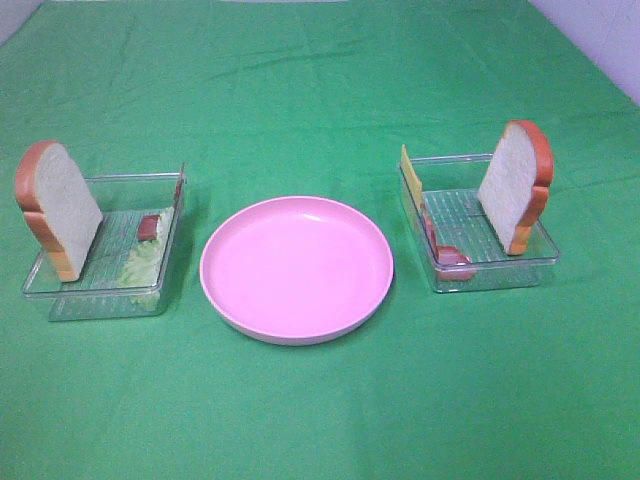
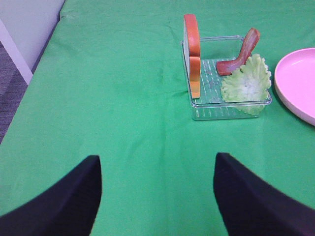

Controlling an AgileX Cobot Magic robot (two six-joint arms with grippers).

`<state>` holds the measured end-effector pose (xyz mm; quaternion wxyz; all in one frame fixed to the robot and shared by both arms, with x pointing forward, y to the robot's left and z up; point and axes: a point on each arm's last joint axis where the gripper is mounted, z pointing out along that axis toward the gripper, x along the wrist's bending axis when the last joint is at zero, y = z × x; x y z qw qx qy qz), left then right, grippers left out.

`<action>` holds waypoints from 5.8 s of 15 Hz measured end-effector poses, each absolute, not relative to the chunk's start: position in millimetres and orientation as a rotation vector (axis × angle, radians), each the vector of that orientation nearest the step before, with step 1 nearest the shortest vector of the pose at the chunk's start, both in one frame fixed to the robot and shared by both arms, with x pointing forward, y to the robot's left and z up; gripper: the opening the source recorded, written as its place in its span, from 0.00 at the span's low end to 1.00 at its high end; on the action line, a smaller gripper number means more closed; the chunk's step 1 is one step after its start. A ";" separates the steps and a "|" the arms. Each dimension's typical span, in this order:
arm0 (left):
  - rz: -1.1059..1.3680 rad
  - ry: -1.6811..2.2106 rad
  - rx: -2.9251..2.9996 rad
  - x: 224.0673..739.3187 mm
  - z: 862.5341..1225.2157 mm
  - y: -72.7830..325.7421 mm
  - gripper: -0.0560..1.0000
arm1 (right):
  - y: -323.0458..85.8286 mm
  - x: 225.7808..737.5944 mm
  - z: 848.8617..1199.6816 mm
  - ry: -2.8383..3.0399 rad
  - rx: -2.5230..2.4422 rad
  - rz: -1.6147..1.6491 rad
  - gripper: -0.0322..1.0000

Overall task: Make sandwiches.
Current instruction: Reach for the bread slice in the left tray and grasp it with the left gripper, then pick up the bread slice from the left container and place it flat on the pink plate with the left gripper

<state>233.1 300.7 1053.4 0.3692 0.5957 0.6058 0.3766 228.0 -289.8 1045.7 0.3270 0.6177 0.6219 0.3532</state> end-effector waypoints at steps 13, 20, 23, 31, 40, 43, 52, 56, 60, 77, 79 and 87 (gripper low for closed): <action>0.967 1.555 1.529 233.1 1053.4 300.7 0.64 | -289.8 228.0 1045.7 1.629 1.618 0.925 0.73; 0.967 1.555 1.529 233.1 1053.4 300.7 0.64 | -289.8 228.0 1045.7 1.629 1.618 0.925 0.73; 0.967 1.555 1.529 233.1 1053.4 300.7 0.64 | -289.8 228.0 1045.7 1.629 1.618 0.925 0.73; 0.974 1.557 1.531 233.1 1053.4 301.3 0.64 | -289.8 228.0 1045.7 1.629 1.618 0.925 0.73; 0.765 1.660 1.573 339.2 1093.7 297.2 0.64 | -289.8 228.0 1045.7 1.629 1.618 0.925 0.73; 0.642 1.770 1.663 402.1 1105.9 298.0 0.64 | -289.8 228.0 1045.7 1.629 1.618 0.925 0.73; 0.239 2.012 1.954 584.3 1045.2 287.5 0.75 | -289.8 228.0 1045.7 1.629 1.618 0.925 0.73; 0.161 2.010 2.032 633.3 1004.2 268.1 0.75 | -289.8 228.0 1045.7 1.629 1.618 0.925 0.73; 0.118 2.055 2.044 643.2 977.8 267.1 0.72 | -289.8 228.0 1045.7 1.629 1.618 0.925 0.73; 0.269 1.849 1.867 589.3 1104.4 263.3 0.25 | -289.8 228.0 1045.7 1.629 1.618 0.925 0.73; 0.232 1.774 1.795 574.8 1128.2 257.0 0.25 | -289.8 228.0 1045.7 1.629 1.618 0.925 0.73; -0.277 1.459 1.701 590.3 1098.4 196.3 0.25 | -289.8 228.0 1045.7 1.629 1.618 0.925 0.73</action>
